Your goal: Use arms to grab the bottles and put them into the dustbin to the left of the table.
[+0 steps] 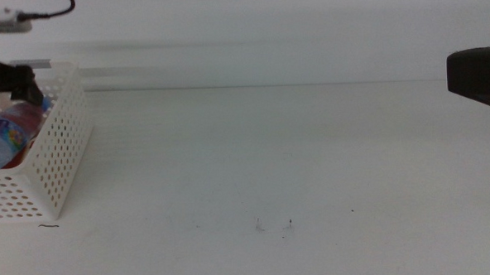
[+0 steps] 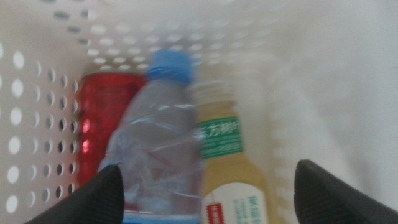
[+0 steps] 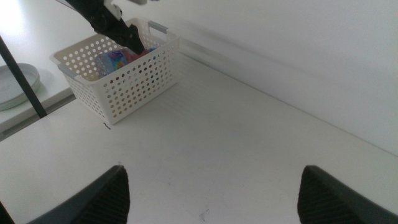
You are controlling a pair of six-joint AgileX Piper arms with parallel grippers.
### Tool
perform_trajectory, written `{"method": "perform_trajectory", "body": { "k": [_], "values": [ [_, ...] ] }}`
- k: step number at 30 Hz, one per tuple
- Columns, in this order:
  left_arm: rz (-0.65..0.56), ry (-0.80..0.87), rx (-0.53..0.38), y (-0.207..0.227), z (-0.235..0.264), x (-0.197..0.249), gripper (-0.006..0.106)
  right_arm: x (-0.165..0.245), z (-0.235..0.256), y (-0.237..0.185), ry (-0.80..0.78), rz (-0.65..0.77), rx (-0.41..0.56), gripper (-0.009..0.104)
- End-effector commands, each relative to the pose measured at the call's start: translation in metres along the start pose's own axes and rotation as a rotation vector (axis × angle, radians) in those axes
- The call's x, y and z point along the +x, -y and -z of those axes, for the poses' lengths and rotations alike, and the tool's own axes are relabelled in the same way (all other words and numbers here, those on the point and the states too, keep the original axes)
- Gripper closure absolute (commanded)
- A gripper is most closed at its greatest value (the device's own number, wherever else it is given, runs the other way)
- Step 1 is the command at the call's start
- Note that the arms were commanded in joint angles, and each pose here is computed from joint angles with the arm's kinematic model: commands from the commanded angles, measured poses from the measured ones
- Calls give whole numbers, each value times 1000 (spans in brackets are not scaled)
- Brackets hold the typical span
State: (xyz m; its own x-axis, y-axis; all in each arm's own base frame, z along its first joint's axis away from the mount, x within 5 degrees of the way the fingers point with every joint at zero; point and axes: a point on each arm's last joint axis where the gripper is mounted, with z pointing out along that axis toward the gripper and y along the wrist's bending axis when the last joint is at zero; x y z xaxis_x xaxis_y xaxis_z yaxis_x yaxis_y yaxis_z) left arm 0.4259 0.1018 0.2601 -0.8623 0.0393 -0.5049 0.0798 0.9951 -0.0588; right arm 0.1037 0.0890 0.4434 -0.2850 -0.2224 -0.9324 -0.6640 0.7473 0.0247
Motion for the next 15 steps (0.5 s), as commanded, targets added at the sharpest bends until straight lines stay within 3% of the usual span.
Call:
{"method": "perform_trajectory", "body": {
  "k": [1, 7, 15],
  "values": [
    [-6, 41, -1, 13, 24, -7, 7, -2, 2, 1, 16, 3, 10, 7],
    [-20, 124, -55, 43, 66, -2, 7, -2, 2, 1, 16, 3, 10, 7],
    [-149, 347, -27, 104, 139, 26, 7, -2, 2, 1, 16, 3, 10, 7]
  ]
}}
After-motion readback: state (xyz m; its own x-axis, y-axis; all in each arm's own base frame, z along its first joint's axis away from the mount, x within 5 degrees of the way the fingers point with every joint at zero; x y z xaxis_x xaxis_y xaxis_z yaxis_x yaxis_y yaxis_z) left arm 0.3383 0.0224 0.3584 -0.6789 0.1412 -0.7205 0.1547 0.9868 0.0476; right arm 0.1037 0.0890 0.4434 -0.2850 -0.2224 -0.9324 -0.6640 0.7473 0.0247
